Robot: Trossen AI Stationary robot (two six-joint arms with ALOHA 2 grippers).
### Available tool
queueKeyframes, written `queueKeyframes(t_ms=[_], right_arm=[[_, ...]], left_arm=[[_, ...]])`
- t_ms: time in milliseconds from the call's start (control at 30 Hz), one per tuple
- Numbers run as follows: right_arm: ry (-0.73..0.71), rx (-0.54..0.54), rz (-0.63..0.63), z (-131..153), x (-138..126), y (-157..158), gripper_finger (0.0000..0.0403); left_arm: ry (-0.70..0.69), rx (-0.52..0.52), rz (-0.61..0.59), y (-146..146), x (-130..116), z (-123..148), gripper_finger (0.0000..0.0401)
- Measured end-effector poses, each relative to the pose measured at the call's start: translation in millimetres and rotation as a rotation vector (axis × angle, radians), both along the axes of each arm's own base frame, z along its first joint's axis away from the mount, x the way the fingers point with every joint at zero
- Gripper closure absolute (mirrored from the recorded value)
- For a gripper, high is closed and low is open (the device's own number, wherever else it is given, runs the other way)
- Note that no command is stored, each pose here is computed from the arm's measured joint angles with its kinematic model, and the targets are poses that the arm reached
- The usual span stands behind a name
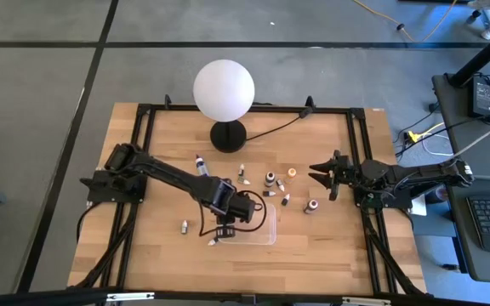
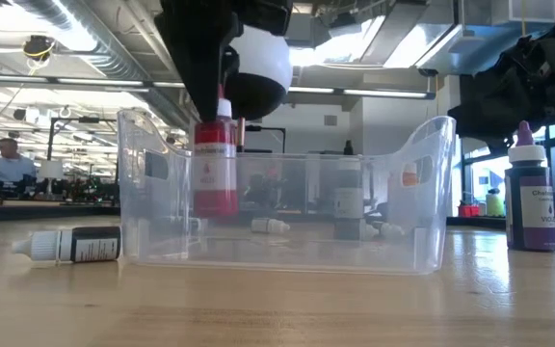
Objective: Pick & Place food coloring
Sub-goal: Put the large red food coloring bottle into the transparent bin
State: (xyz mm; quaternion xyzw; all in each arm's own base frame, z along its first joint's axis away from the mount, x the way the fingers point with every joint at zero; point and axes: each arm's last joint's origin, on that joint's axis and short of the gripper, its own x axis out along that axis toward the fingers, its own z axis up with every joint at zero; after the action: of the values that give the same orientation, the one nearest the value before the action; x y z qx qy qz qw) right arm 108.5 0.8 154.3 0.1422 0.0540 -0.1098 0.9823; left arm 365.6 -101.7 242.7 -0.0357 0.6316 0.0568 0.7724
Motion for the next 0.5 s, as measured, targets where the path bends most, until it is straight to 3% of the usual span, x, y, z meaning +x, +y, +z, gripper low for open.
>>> queueKeyframes(t_ms=[500], right_arm=[[0.0, 0.0, 0.0, 0.1, 0.0, 0.0, 0.0254]], left_arm=[[0.017, 0.001, 0.018, 3.8, 3.1, -5.7, 0.0273]])
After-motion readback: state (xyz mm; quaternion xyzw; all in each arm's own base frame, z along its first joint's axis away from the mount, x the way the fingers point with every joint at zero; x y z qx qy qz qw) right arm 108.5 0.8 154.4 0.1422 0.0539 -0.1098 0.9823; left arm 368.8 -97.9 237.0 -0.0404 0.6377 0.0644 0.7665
